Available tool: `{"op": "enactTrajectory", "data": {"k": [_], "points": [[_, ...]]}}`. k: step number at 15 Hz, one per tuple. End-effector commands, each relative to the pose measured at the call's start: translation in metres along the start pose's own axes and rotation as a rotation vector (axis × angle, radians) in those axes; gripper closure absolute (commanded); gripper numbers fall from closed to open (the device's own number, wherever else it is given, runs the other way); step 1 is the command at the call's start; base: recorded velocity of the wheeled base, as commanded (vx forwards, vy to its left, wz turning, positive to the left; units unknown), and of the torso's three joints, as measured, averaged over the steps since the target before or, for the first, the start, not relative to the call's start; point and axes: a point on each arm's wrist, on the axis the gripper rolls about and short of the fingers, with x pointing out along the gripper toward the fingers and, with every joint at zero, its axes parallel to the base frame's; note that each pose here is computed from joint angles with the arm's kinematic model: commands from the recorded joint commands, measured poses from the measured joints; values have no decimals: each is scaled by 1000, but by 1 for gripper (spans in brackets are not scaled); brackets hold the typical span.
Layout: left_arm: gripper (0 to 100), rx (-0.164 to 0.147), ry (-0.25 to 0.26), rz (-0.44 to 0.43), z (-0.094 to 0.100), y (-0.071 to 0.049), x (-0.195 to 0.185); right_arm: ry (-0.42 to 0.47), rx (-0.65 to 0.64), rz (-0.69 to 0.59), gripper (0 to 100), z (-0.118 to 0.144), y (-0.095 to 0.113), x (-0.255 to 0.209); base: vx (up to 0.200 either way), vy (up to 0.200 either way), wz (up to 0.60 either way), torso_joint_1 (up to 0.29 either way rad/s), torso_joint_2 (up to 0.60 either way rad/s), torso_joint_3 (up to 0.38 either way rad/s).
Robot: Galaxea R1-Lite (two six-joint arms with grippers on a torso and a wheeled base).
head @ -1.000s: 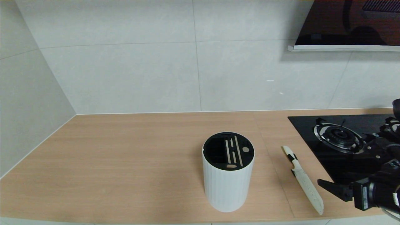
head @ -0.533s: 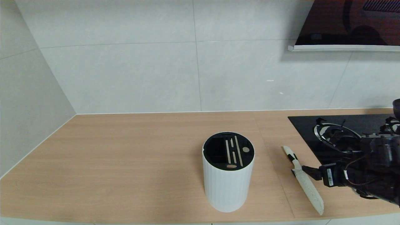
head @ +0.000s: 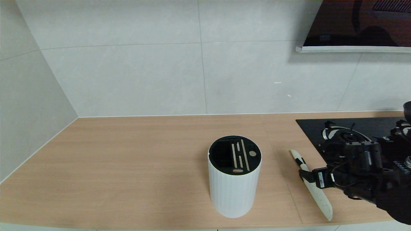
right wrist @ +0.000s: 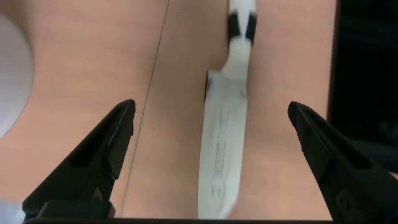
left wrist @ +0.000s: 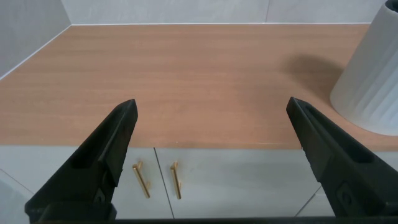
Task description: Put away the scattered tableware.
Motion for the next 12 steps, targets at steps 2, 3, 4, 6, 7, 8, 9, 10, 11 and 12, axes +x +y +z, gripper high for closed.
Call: {"op": "enactTrajectory", "data": {"k": [2, 3, 4, 6, 7, 8, 9, 10, 11, 12], "points": [[0, 0, 1, 0, 0, 0, 0, 25, 1, -44, 0, -19, 2, 26, 0, 0, 0, 0, 0, 0], [0, 0, 0, 0, 0, 0, 0, 13, 5, -58, 0, -21, 3, 31, 0, 0, 0, 0, 0, 0], [0, 0, 1, 2, 0, 0, 0, -5, 9, -64, 0, -24, 3, 37, 0, 0, 0, 0, 0, 0], [0, 0, 0, 0, 0, 0, 0, -21, 31, -66, 0, -23, 4, 48, 0, 0, 0, 0, 0, 0], [0, 0, 1, 0, 0, 0, 0, -12, 48, -76, 0, -26, 4, 55, 0, 0, 0, 0, 0, 0], [0, 0, 0, 0, 0, 0, 0, -9, 56, -81, 0, -27, 4, 57, 0, 0, 0, 0, 0, 0], [0, 0, 0, 0, 0, 0, 0, 10, 62, -85, 0, -33, 4, 62, 0, 0, 0, 0, 0, 0], [0, 0, 1, 0, 0, 0, 0, 20, 62, -86, 0, -35, 4, 64, 0, 0, 0, 0, 0, 0], [0, 0, 0, 0, 0, 0, 0, 21, 62, -88, 0, -36, 4, 63, 0, 0, 0, 0, 0, 0], [0, 0, 0, 0, 0, 0, 0, 20, 63, -88, 0, -35, 4, 63, 0, 0, 0, 0, 0, 0]]}}
